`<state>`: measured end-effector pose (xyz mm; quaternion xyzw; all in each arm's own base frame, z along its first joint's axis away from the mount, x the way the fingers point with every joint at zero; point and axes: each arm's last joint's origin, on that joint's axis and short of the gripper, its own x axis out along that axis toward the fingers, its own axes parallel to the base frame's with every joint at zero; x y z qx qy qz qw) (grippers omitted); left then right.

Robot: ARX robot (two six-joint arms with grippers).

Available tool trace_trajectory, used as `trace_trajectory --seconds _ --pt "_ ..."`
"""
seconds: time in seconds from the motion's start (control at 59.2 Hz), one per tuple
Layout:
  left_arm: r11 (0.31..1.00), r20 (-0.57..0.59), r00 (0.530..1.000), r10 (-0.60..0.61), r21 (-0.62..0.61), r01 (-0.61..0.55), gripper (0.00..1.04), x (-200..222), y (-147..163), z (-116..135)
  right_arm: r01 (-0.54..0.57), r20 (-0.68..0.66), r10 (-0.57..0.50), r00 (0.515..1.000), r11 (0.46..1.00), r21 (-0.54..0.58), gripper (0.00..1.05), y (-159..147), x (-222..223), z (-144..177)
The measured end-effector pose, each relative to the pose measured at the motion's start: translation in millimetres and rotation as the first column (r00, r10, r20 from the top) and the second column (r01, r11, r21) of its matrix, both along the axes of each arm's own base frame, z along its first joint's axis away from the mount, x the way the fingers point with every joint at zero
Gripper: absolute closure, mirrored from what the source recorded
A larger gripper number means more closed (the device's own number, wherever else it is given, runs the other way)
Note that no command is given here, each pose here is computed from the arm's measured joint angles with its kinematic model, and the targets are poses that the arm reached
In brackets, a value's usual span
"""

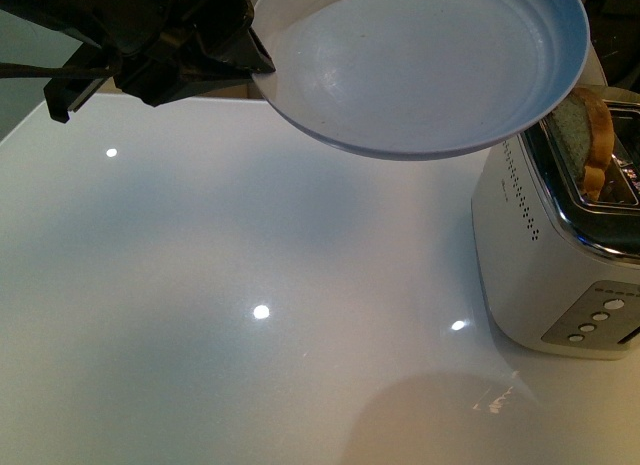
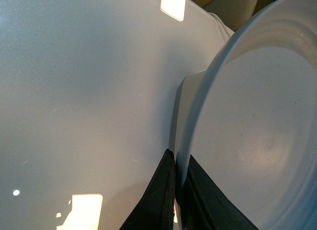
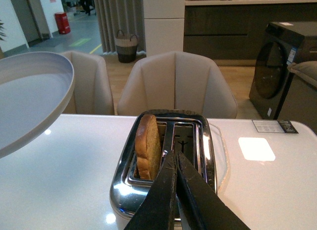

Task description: Left arm holds plate, right arm toasts bread

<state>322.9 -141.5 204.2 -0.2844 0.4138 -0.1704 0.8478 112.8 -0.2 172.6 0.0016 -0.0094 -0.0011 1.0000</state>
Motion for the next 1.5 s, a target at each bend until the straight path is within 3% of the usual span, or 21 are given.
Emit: trace_trajectory --seconds 0.693,0.879,1.183,1.319,1.42,1.504 --pt "1.000 0.001 1.000 -0.001 -0.001 0.001 1.02 -0.3 -0.2 0.5 0.000 -0.005 0.000 1.000 1.000 0.000 1.02 0.1 -15.8 -3.2" --pt "1.000 0.001 1.000 -0.001 -0.001 0.001 1.02 -0.3 -0.2 0.5 0.000 -0.005 0.000 1.000 1.000 0.000 0.58 0.1 -15.8 -3.2" --pt "1.000 0.001 1.000 -0.001 -0.001 0.001 1.02 -0.3 -0.2 0.5 0.000 -0.005 0.000 1.000 1.000 0.000 0.10 0.1 -15.8 -3.2" --pt "1.000 0.001 1.000 -0.001 -0.001 0.001 1.02 -0.3 -0.2 0.5 0.000 -0.005 0.000 1.000 1.000 0.000 0.09 0.1 -15.8 -3.2" --pt "0.991 0.036 0.998 0.057 0.119 -0.061 1.02 -1.0 1.0 -0.6 0.000 -0.005 0.000 1.000 1.000 0.000 0.09 0.1 -15.8 -3.2" --pt "0.987 0.045 0.997 0.061 0.146 -0.067 1.02 -0.7 2.3 -0.7 0.000 -0.005 0.000 1.000 1.000 0.000 0.09 0.1 -15.9 -3.2"
